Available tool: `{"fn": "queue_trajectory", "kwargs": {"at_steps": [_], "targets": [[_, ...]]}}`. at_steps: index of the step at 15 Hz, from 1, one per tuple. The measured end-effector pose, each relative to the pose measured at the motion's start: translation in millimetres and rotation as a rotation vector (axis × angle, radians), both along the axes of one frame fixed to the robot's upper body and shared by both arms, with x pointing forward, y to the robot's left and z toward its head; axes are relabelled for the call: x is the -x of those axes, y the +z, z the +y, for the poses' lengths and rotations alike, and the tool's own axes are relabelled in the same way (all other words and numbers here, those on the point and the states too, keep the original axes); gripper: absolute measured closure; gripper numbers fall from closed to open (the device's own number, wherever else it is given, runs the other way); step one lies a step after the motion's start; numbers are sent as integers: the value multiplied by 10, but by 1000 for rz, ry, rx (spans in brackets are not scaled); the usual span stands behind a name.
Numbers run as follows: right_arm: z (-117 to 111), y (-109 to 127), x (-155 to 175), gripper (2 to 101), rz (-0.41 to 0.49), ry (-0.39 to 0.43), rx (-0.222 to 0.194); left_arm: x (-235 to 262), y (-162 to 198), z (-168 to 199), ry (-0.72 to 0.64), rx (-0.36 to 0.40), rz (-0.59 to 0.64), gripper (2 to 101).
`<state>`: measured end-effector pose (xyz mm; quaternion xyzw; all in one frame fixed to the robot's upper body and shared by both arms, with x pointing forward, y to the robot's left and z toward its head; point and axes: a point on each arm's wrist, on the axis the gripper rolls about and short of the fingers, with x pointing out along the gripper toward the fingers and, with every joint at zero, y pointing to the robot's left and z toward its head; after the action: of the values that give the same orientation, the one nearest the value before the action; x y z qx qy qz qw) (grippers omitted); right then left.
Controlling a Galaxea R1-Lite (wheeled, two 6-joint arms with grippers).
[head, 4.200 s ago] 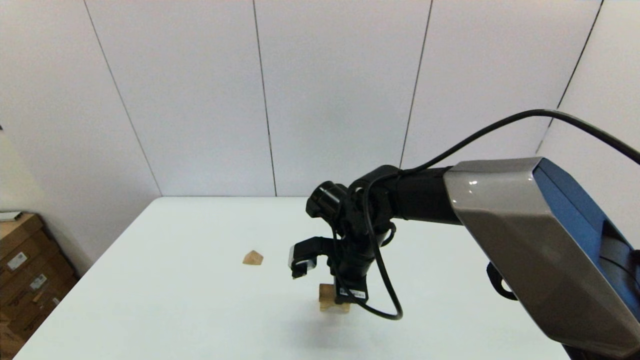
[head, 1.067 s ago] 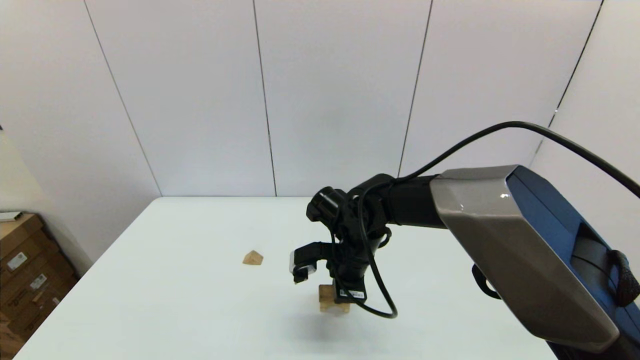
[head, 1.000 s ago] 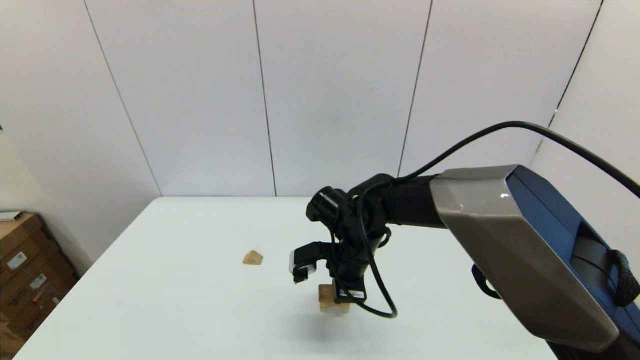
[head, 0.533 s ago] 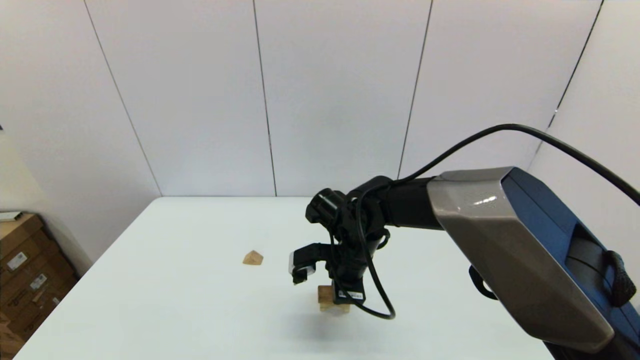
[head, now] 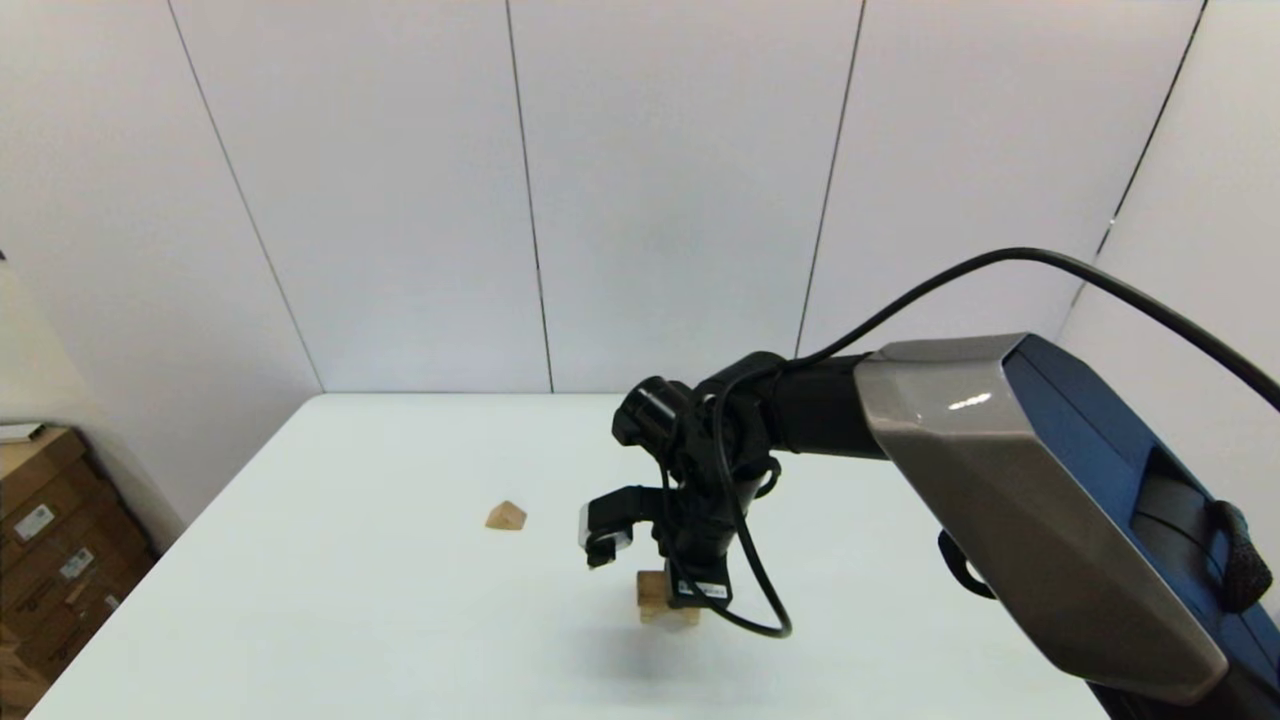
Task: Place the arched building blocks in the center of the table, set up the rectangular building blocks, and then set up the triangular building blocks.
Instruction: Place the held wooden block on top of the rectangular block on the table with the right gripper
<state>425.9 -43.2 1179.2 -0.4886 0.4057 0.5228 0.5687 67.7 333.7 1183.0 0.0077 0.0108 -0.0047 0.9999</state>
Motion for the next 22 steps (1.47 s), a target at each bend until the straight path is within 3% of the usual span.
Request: {"fn": "queue_trajectory", "kwargs": {"at_steps": [22], "targets": [[6,3,12,782,-1,3,3,0,0,0,0,0,0,54]]}}
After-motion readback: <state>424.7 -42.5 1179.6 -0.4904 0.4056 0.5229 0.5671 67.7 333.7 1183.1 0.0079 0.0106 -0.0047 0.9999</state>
